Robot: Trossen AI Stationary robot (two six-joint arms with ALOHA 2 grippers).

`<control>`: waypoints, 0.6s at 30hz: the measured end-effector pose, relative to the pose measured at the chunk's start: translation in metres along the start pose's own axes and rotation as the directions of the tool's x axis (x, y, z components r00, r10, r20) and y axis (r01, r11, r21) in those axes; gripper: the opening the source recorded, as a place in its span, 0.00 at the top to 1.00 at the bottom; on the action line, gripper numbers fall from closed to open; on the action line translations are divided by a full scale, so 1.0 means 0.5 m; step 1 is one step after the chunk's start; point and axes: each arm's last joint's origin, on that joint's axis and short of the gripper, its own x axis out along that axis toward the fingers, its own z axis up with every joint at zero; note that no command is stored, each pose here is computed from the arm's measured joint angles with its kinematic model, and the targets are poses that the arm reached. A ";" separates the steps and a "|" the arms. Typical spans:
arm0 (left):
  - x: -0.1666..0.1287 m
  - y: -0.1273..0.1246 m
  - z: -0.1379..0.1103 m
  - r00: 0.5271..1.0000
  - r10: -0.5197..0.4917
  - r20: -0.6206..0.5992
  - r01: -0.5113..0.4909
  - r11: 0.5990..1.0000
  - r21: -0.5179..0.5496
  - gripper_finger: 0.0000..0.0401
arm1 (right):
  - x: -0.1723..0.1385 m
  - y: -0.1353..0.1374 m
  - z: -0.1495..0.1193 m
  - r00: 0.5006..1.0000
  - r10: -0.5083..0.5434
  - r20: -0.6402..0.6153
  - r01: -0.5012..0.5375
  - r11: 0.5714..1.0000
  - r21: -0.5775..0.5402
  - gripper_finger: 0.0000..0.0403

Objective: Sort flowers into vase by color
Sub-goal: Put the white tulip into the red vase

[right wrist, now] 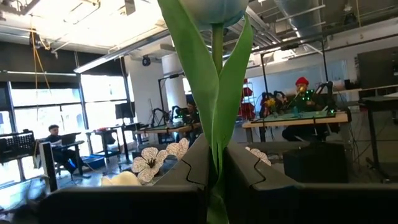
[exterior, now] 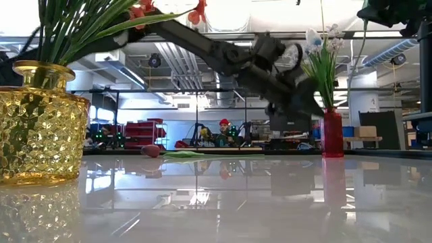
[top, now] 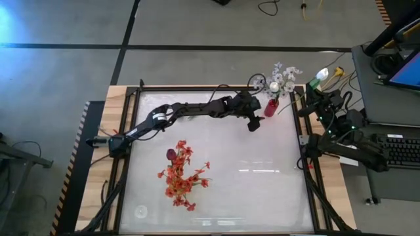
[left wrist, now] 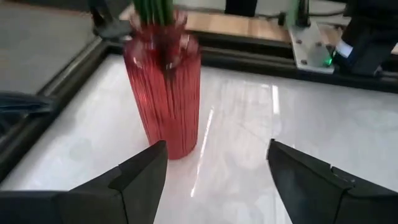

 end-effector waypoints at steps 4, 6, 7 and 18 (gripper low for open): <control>-0.038 -0.006 0.023 0.996 0.010 0.085 -0.008 1.000 -0.015 0.35 | 0.000 0.000 0.001 1.000 -0.001 0.006 0.001 1.000 0.003 0.96; -0.049 -0.005 0.015 0.997 0.013 0.073 -0.012 1.000 -0.017 0.35 | 0.000 0.000 0.001 1.000 -0.001 0.006 0.001 1.000 -0.001 0.96; -0.054 -0.005 0.004 0.998 0.027 0.056 -0.027 1.000 -0.007 0.35 | 0.000 0.000 0.001 1.000 -0.001 0.005 0.001 1.000 -0.001 0.96; -0.074 -0.004 -0.054 0.919 0.067 0.389 -0.075 0.997 0.005 0.35 | 0.003 0.003 -0.007 0.999 -0.005 0.032 0.004 0.999 0.036 0.96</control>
